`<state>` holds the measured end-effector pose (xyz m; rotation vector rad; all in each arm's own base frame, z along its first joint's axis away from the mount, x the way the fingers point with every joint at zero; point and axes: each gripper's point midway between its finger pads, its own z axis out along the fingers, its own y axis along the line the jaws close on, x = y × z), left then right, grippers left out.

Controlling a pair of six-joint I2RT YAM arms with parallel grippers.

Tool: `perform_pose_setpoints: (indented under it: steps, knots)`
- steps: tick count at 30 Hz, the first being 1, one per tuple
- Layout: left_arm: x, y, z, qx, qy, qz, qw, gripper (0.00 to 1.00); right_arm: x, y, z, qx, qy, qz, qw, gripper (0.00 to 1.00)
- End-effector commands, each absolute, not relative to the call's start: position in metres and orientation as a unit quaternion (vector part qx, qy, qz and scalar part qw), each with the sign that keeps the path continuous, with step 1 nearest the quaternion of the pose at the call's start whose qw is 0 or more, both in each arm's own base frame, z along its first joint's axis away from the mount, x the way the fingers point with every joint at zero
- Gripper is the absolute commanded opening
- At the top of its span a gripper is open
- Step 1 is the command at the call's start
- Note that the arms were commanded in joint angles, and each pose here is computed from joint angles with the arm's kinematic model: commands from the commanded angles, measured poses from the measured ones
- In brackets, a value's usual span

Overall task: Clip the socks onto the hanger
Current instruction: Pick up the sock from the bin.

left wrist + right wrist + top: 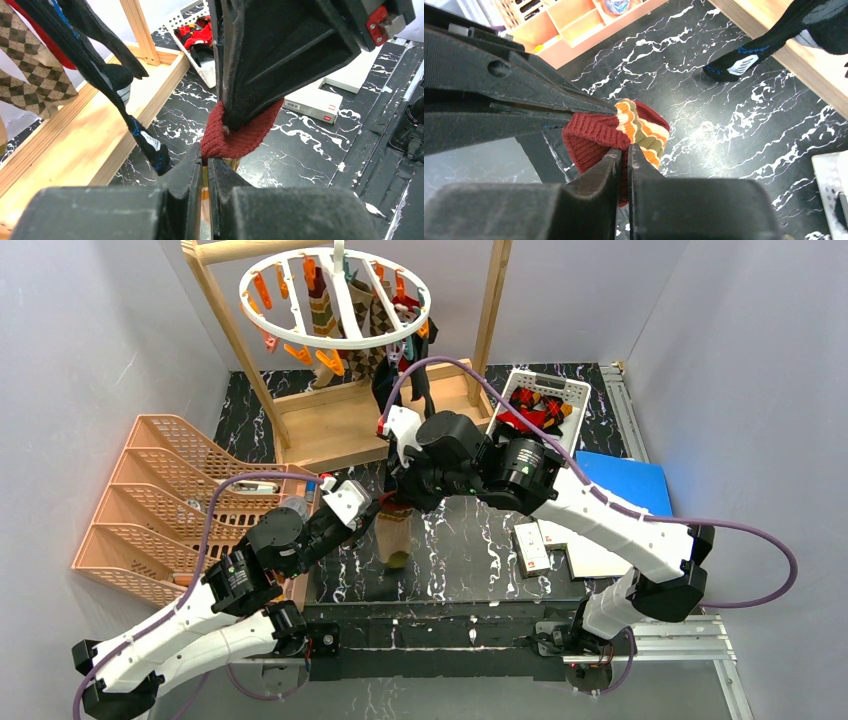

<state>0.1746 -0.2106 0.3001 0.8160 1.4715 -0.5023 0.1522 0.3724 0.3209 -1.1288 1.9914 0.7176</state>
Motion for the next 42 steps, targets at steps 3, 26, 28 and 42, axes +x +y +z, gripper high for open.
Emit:
perform_pose_setpoints:
  steps: [3, 26, 28, 42]
  knots:
    - [0.176, -0.201, 0.325, 0.33, 0.633, -0.219, 0.665, 0.24, 0.177, 0.367, 0.336, -0.368, 0.795, 0.251, 0.412, 0.01]
    - [0.18, -0.231, 0.352, 0.39, 0.546, -0.216, 0.709, 0.61, 0.194, 0.369, 0.368, -0.177, 0.821, 0.418, 0.346, 0.01]
    - [0.182, -0.232, 0.351, 0.391, 0.543, -0.209, 0.713, 0.59, 0.193, 0.369, 0.368, -0.174, 0.821, 0.423, 0.34, 0.01]
    - [0.189, -0.236, 0.342, 0.406, 0.539, -0.186, 0.714, 0.34, 0.184, 0.371, 0.373, -0.165, 0.814, 0.46, 0.314, 0.01]
